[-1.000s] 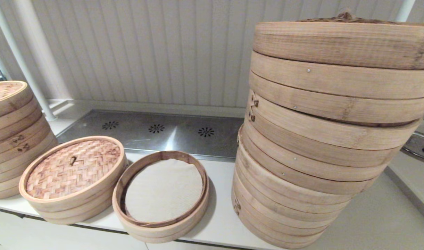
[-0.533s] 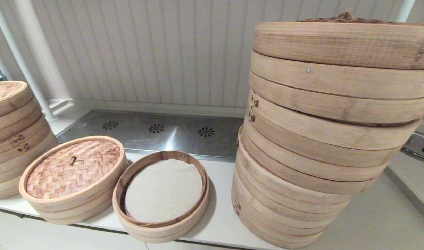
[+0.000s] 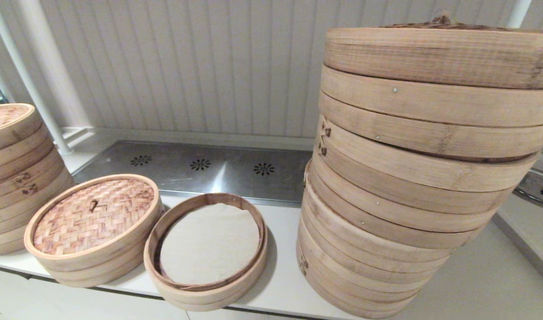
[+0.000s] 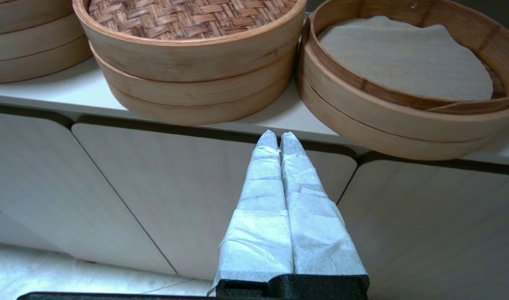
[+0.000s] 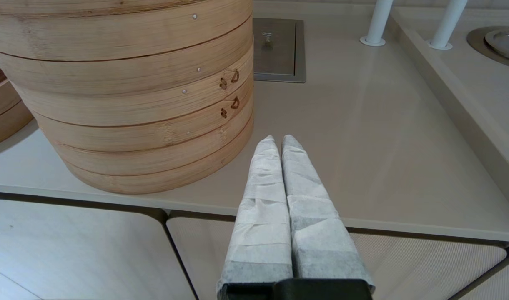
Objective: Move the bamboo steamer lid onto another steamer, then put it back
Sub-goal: Pick up the steamer
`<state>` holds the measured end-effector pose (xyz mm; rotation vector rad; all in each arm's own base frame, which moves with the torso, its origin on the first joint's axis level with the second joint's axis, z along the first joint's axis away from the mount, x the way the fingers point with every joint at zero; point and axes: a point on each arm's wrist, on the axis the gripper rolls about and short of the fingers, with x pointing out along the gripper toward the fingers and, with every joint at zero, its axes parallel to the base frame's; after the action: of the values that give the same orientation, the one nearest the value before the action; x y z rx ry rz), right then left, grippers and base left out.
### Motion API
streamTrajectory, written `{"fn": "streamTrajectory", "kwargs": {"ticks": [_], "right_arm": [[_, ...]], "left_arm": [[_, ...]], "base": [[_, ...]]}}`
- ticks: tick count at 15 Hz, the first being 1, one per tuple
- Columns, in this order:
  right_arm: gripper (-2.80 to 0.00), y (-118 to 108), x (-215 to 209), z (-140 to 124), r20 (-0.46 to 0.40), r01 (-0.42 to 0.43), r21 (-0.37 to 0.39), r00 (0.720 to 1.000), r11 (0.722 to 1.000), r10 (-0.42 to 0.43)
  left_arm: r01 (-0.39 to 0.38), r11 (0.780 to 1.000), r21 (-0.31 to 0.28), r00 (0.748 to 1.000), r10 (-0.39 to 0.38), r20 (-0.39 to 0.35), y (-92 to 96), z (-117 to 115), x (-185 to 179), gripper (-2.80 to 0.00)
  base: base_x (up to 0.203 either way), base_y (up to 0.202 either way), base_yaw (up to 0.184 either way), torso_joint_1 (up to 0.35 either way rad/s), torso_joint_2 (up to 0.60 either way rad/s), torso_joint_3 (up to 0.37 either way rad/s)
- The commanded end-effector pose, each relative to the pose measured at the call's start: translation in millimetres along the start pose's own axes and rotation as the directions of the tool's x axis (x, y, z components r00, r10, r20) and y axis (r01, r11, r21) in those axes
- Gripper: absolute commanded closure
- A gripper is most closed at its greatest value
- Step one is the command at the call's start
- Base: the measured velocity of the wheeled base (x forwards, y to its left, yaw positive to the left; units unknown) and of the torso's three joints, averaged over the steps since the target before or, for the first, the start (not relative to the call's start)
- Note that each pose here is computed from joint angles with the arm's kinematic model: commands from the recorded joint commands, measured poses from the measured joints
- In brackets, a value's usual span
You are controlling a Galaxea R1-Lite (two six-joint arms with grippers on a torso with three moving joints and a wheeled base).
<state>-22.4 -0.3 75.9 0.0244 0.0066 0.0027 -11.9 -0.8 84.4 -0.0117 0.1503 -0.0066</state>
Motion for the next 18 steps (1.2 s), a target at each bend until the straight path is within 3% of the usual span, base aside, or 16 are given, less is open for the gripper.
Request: {"fn": "streamTrajectory", "kwargs": {"ticks": [1, 5, 18], "right_arm": [[0.00, 0.0, 0.1, 0.0, -0.001, 0.000, 0.000, 1.000, 1.000, 0.000], [0.00, 0.0, 0.1, 0.0, -0.001, -0.002, 0.000, 1.000, 1.000, 0.002], [0.00, 0.0, 0.1, 0.0, -0.001, 0.000, 0.000, 1.000, 1.000, 0.000]], "left_arm": [[0.001, 1.000, 0.002, 0.999, -0.001, 0.047, 0.1, -4.3, -5.4, 0.00], [-0.025, 1.000, -0.002, 0.994, 0.025, 0.107, 0.6, -8.4, -13.3, 0.00], [-0.015, 1.000, -0.021, 0.994, 0.017, 0.107, 0.6, -9.2, -12.3, 0.00]], "base": [[0.000, 0.000, 0.000, 0.000, 0.00, 0.000], [0.000, 0.000, 0.000, 0.000, 0.00, 0.000], [0.000, 0.000, 0.000, 0.000, 0.00, 0.000]]}}
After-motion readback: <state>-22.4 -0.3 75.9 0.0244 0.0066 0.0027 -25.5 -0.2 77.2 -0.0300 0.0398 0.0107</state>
